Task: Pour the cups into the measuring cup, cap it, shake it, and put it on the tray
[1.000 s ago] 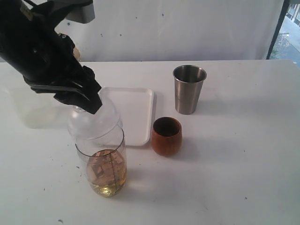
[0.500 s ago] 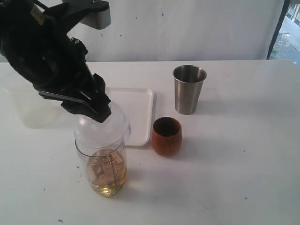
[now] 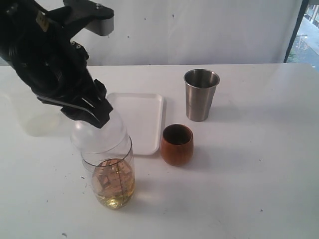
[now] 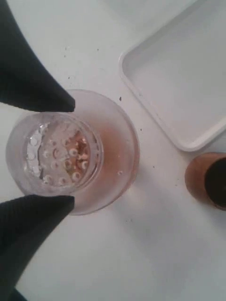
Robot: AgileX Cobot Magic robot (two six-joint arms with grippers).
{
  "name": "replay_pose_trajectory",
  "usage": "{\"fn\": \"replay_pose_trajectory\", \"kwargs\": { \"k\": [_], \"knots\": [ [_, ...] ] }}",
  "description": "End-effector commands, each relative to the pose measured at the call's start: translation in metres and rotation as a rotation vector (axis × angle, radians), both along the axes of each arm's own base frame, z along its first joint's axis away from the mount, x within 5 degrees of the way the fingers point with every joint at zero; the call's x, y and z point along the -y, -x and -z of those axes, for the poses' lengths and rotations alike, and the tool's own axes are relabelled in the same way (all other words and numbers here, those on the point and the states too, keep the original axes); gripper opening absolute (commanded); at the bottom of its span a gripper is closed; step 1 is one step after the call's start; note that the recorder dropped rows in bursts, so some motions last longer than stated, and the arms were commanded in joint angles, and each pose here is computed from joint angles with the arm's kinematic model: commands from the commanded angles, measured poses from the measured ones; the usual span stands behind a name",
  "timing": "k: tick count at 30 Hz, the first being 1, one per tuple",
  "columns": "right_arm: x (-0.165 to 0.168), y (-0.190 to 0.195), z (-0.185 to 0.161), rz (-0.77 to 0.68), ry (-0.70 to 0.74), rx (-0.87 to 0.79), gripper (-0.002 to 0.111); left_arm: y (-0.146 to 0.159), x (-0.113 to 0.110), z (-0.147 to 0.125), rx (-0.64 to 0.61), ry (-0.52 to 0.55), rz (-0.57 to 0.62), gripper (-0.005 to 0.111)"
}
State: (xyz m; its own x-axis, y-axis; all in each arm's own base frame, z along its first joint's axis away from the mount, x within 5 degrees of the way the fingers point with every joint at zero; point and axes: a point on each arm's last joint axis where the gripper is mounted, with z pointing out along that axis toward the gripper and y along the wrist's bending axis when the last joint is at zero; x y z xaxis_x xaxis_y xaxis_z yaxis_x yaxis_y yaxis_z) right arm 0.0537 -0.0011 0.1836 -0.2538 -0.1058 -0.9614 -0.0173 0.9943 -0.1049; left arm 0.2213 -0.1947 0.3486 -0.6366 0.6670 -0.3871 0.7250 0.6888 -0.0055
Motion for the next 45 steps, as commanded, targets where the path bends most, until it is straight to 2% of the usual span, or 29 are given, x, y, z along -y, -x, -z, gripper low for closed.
{"fn": "replay_pose_trajectory", "kwargs": {
  "k": [1, 19, 25, 33, 45],
  "knots": [
    [0.000, 0.000, 0.001, 0.003, 0.012, 0.008, 0.000, 0.002, 0.004, -0.002, -0.012, 0.040, 0.006, 0.047],
    [0.000, 0.000, 0.001, 0.003, 0.012, 0.008, 0.000, -0.004, 0.005, 0.001, 0.035, 0.018, 0.028, 0.047],
    [0.000, 0.000, 0.001, 0.003, 0.012, 0.008, 0.000, -0.009, 0.009, 0.012, -0.005, -0.015, 0.025, 0.047],
    [0.000, 0.000, 0.001, 0.003, 0.012, 0.008, 0.000, -0.011, 0.010, 0.013, 0.005, -0.020, 0.025, 0.047],
    [0.000, 0.000, 0.001, 0.003, 0.012, 0.008, 0.000, -0.014, 0.007, 0.019, 0.001, -0.093, 0.022, 0.047]
  ]
}}
